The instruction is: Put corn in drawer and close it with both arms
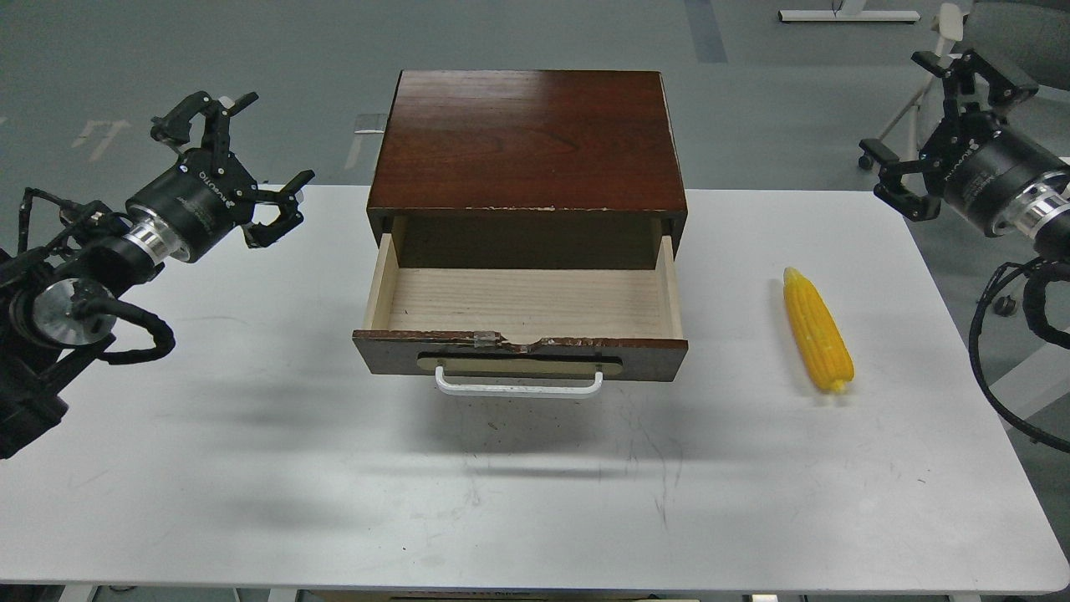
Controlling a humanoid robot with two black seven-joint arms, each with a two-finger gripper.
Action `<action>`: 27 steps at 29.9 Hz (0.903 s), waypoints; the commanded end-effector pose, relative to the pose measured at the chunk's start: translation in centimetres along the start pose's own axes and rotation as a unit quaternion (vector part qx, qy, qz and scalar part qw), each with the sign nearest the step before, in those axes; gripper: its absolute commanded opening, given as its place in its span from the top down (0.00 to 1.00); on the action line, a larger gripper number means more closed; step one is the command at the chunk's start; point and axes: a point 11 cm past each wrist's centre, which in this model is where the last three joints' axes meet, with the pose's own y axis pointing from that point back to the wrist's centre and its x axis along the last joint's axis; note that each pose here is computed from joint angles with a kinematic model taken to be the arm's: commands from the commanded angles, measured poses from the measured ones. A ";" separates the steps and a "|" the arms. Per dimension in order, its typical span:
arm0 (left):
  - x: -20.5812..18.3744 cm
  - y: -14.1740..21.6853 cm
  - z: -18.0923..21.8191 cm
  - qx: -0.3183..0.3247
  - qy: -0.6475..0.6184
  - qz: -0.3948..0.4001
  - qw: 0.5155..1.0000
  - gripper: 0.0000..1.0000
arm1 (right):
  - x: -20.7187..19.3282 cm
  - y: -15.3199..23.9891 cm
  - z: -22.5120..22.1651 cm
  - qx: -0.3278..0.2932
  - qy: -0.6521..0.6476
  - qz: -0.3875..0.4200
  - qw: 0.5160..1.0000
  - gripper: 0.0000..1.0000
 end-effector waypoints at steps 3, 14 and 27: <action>-0.1 -0.1 -0.1 0.000 0.001 0.000 1.000 0.00 | 0.7 1.2 0.8 -0.017 0.274 0.055 0.960 0.03; -0.6 -0.5 -0.7 -0.003 0.008 -0.007 1.000 0.00 | 1.5 2.5 1.6 -0.038 0.335 0.085 0.938 0.00; -0.5 -0.5 -0.3 -0.007 0.007 -0.006 1.000 0.00 | 0.8 4.3 1.5 -0.046 0.358 0.060 0.931 0.00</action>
